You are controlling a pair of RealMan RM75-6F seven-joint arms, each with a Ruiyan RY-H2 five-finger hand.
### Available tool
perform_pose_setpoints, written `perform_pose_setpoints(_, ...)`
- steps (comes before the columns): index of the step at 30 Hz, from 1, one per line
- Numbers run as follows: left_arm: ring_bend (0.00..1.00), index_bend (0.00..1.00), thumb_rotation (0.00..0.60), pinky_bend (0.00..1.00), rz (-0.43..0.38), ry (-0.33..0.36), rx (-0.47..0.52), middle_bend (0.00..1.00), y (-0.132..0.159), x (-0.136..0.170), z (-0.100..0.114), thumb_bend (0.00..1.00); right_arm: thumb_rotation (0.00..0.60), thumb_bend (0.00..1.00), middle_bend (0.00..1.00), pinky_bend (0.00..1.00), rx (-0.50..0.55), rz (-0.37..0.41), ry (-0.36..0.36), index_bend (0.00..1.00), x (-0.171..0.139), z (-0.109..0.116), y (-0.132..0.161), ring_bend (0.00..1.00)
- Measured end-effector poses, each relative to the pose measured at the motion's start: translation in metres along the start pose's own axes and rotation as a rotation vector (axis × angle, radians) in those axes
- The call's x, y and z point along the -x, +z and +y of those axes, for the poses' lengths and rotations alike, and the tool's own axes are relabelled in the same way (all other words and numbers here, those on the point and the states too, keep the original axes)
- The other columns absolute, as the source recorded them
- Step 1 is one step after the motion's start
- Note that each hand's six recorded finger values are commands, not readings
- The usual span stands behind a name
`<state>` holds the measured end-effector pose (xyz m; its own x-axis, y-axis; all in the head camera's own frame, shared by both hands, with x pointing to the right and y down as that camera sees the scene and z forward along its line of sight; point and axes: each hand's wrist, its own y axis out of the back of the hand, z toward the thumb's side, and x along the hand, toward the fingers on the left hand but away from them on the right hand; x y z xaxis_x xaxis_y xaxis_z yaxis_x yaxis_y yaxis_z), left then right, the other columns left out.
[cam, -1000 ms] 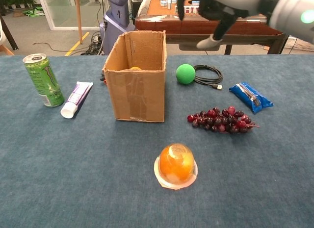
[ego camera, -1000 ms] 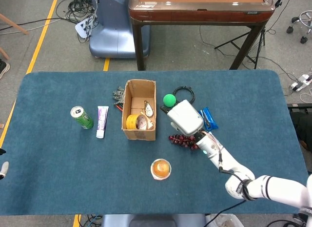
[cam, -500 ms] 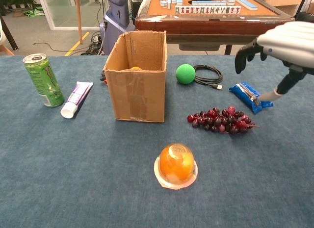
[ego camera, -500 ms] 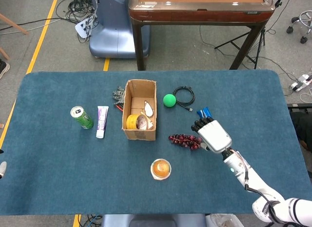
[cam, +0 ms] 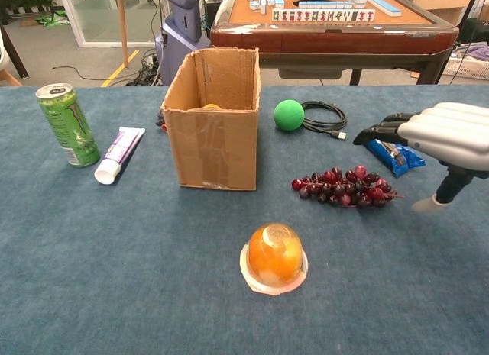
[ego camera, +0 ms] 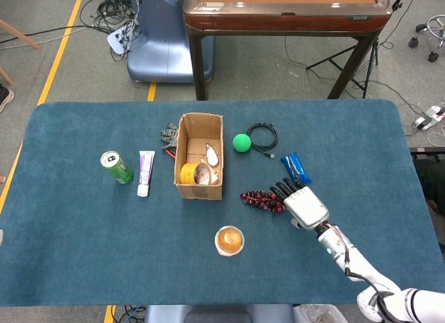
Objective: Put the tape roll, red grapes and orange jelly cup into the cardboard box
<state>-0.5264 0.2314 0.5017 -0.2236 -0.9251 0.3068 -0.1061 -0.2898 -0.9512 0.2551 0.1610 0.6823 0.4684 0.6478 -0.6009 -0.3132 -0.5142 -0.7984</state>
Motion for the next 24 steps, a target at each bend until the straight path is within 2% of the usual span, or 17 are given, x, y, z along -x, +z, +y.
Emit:
perform_pose_setpoints(11, 0.34, 0.42, 0.600, 0.53, 0.022, -0.009, 0.017, 0.44, -0.007, -0.004, 0.000, 0.33, 0.600, 0.00, 0.14, 0.28, 0.011, 0.001, 0.053, 0.12, 0.027, -0.019, 0.005, 0.09)
perform_pose_setpoints(13, 0.34, 0.42, 0.600, 0.53, 0.020, -0.009, 0.015, 0.44, -0.007, -0.004, 0.000, 0.33, 0.600, 0.05, 0.15, 0.28, 0.019, 0.000, 0.063, 0.12, 0.032, -0.021, 0.006, 0.09)
perform_pose_setpoints(17, 0.34, 0.42, 0.600, 0.53, 0.017, -0.013, 0.013, 0.44, -0.006, -0.004, -0.001, 0.33, 0.600, 0.23, 0.18, 0.28, 0.027, 0.001, 0.071, 0.12, 0.038, -0.024, 0.008, 0.09)
perform_pose_setpoints(24, 0.34, 0.42, 0.600, 0.53, 0.015, -0.011, 0.023, 0.44, -0.005, -0.003, -0.001, 0.33, 0.600, 0.31, 0.25, 0.28, 0.019, 0.019, 0.059, 0.19, 0.046, -0.024, 0.016, 0.14)
